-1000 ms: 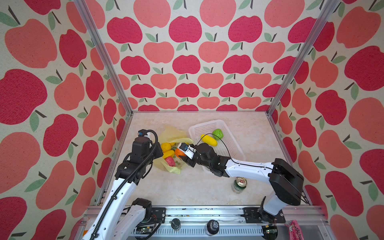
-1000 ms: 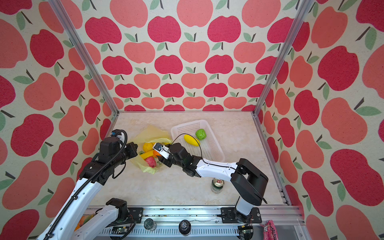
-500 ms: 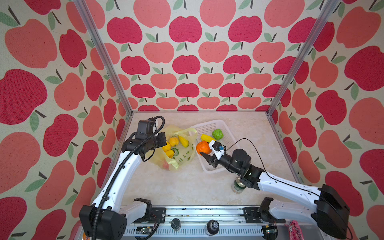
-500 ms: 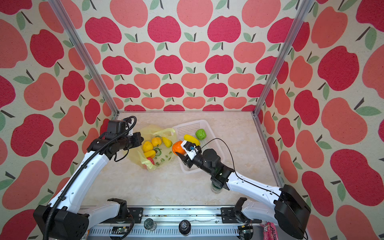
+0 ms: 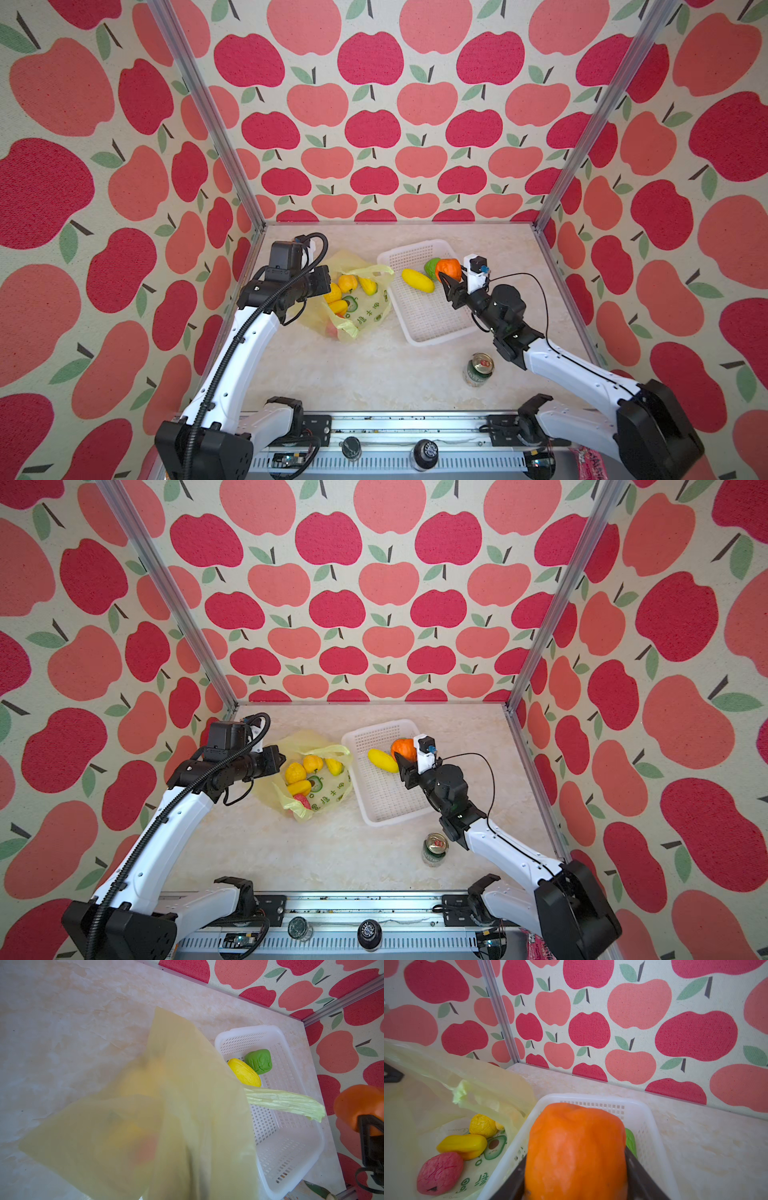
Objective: Untie the knot of the plastic bag and take out the fruit
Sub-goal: 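Carry the orange fruit with the right gripper into the basket and release, then move the open right gripper back into the bag over the fruit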
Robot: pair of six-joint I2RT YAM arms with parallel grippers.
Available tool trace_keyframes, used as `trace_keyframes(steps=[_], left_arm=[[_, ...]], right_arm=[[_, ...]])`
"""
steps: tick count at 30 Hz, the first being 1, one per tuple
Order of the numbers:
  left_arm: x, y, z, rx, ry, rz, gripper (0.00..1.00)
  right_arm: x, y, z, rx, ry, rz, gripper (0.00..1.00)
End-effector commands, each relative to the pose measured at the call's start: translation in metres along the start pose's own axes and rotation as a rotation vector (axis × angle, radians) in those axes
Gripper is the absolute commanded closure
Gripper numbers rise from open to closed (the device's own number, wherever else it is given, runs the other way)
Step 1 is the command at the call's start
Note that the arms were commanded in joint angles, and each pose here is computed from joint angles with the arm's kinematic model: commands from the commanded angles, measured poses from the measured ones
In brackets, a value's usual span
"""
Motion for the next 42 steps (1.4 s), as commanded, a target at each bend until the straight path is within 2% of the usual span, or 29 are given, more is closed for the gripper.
trace_keyframes(steps=[1, 8, 17, 22, 24, 27, 30, 33, 36, 38, 42], left_arm=[[-0.011, -0.005, -0.006, 0.025, 0.03, -0.026, 1.0], [-0.008, -0.005, -0.01, 0.039, 0.056, -0.022, 1.0], [-0.006, -0.005, -0.009, 0.064, 0.057, -0.028, 1.0], [-0.006, -0.006, -0.008, 0.064, 0.053, -0.028, 1.0], [-0.007, -0.006, -0.008, 0.061, 0.056, -0.031, 1.0], [-0.005, -0.005, -0.008, 0.057, 0.064, -0.021, 1.0], [-0.005, -0.003, -0.007, 0.026, 0.053, 0.004, 1.0], [0.0, 0.01, 0.01, -0.177, -0.023, 0.063, 1.0], [0.012, 0.021, 0.007, -0.243, 0.033, 0.066, 1.0], [0.014, 0.023, 0.016, -0.24, 0.002, 0.017, 1.0], [0.011, 0.019, 0.023, -0.195, 0.018, -0.154, 1.0]], right_arm=[[0.029, 0.009, -0.005, 0.094, 0.003, 0.1, 0.8], [0.085, 0.045, 0.012, 0.135, -0.12, 0.315, 0.79], [0.118, 0.08, 0.033, 0.138, -0.269, 0.519, 0.72], [0.131, 0.098, 0.048, 0.158, -0.353, 0.596, 0.69], [0.134, 0.104, 0.05, 0.142, -0.344, 0.613, 0.64], [0.137, 0.107, 0.051, 0.139, -0.335, 0.623, 0.55], [0.135, 0.104, 0.049, 0.138, -0.319, 0.599, 0.35], [0.127, 0.096, 0.042, 0.129, -0.286, 0.55, 0.24], [0.113, 0.083, 0.034, 0.11, -0.244, 0.482, 0.16], [0.101, 0.074, 0.029, 0.097, -0.218, 0.43, 0.11], [0.074, 0.053, 0.018, 0.071, -0.157, 0.308, 0.1]])
Point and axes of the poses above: each gripper's point midway between its finger pads, its own x axis out along the fingers, its own z axis along the line the jaws close on, y = z × x, the point moved 2 cm from there along -x, back along the fingers, and after that the axes turned 1 degree about -x, right-handed, at the moved point
